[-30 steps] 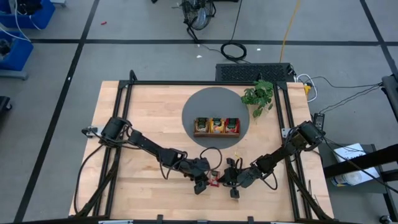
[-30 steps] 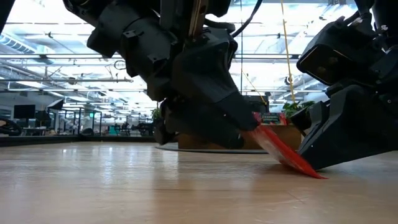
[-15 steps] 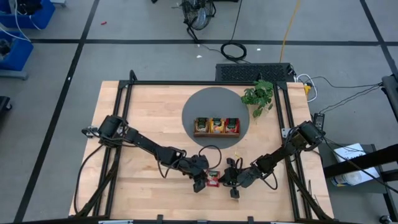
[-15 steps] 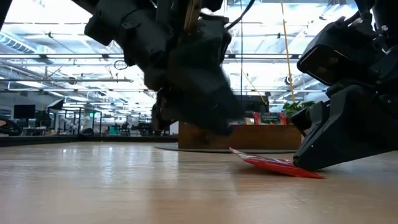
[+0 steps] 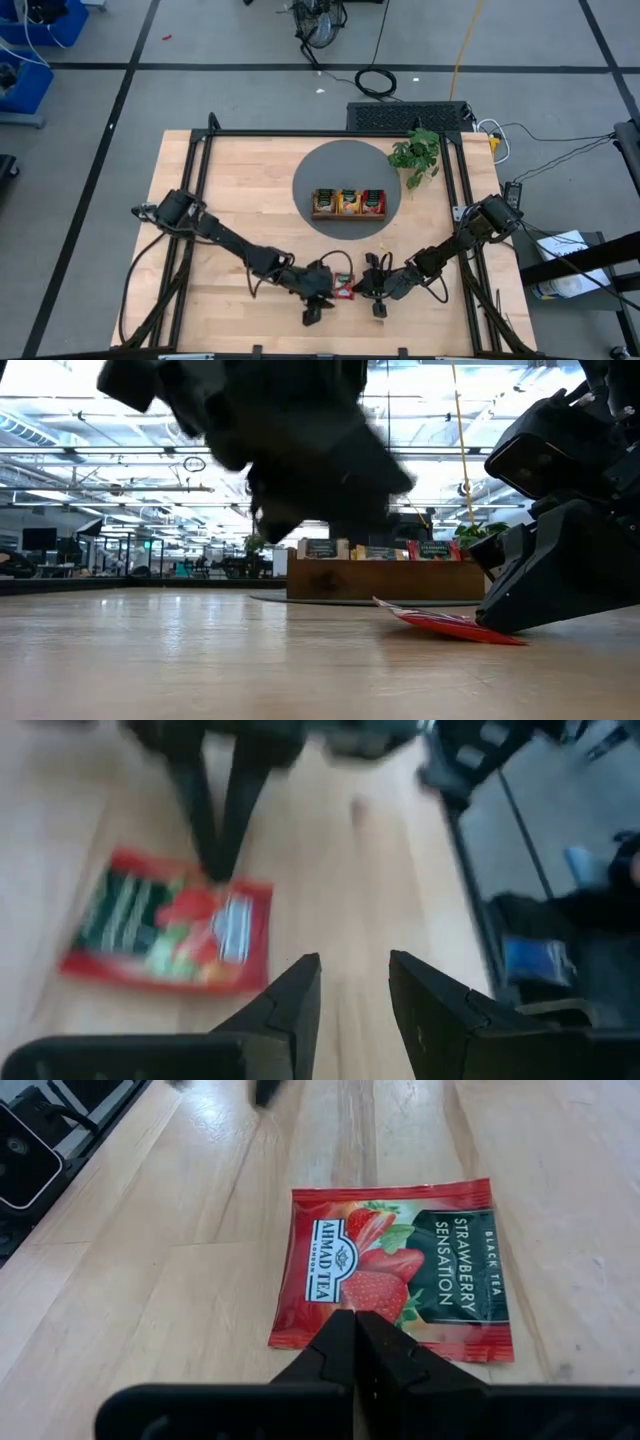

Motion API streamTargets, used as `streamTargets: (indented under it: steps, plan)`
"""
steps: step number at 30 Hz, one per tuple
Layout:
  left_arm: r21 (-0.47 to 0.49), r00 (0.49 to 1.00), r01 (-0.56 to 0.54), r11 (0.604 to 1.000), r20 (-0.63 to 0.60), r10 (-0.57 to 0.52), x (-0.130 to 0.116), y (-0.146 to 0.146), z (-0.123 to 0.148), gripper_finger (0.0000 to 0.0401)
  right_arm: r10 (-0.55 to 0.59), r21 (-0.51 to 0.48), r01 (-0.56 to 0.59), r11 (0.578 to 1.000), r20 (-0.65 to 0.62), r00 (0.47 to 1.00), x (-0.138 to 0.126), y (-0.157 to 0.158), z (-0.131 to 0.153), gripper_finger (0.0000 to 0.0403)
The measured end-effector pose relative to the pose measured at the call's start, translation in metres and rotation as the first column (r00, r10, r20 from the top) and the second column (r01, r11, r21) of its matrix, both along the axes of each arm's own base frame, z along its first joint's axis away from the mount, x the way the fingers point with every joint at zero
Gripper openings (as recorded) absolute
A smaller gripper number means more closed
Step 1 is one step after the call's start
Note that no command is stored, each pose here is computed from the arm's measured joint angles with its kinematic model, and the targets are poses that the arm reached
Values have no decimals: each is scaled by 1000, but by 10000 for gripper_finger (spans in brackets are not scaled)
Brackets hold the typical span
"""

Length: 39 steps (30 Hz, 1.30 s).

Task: Pick & Place Tea
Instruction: Put the red tea packet into the right section of the wooden organizer

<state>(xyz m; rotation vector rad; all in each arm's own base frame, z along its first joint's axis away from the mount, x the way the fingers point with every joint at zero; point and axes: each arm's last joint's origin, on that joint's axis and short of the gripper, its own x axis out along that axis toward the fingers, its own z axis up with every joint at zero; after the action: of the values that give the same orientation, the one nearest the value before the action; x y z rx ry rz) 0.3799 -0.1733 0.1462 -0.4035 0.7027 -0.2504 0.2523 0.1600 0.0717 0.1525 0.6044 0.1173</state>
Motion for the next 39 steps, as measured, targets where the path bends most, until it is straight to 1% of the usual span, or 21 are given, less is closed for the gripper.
streamTargets:
  steps: [3, 5, 7, 11, 13, 21, 24, 26, 28, 32, 33, 35, 37, 39]
  plan:
    - [49, 997, -41, 998, 66, 37, 2, -3, 1, 124, 4, 11, -4, 1000, 18, 1000, 1, 1, 1, 0]
    - [79, 996, -73, 994, 57, 68, 3, 0, -3, 124, 6, 14, -6, 1000, 29, 1000, 2, 1, 2, 0]
    - [76, 995, -90, 993, 56, 86, 6, 3, -9, 124, 5, 15, -6, 1000, 31, 1000, 2, 1, 3, 0]
    - [84, 994, -104, 991, 39, 101, 9, 7, -21, 124, 8, 14, -8, 1000, 36, 999, 2, 1, 3, 0]
    - [100, 995, -102, 990, 12, 101, 9, 9, -27, 124, 11, 9, -11, 1000, 40, 999, 2, 1, 3, 0]
    - [117, 989, -142, 983, -25, 145, 10, 13, -40, 124, 12, 8, -13, 1000, 49, 999, 3, 2, 4, 0]
    - [126, 987, -151, 980, -40, 158, 11, 14, -48, 124, 32, 34, -35, 999, 65, 997, 4, 3, 7, 0]
    - [132, 984, -163, 978, -52, 172, 12, 15, -54, 124, 65, 80, -73, 994, 99, 993, 5, 5, 15, 0]
    - [118, 981, -181, 976, -52, 188, 13, 15, -61, 124, 95, 120, -113, 986, 148, 984, 6, 8, 26, 0]
    - [122, 979, -183, 975, -63, 192, 14, 16, -71, 124, 151, 76, -171, 982, 213, 965, 1, 14, 45, 0]
    - [121, 979, -185, 975, -64, 194, 14, 16, -72, 124, 164, 52, -180, 982, 224, 961, -2, 15, 50, 0]
    - [121, 979, -184, 975, -66, 193, 14, 16, -73, 124, 174, 37, -188, 981, 244, 954, -5, 19, 58, 0]
    - [127, 980, -180, 975, -66, 189, 14, 16, -73, 124, 175, 12, -181, 983, 219, 960, -10, 18, 63, 4]
    - [133, 979, -182, 974, -65, 192, 14, 16, -74, 124, 169, 15, -175, 984, 184, 968, -14, 17, 67, 14]
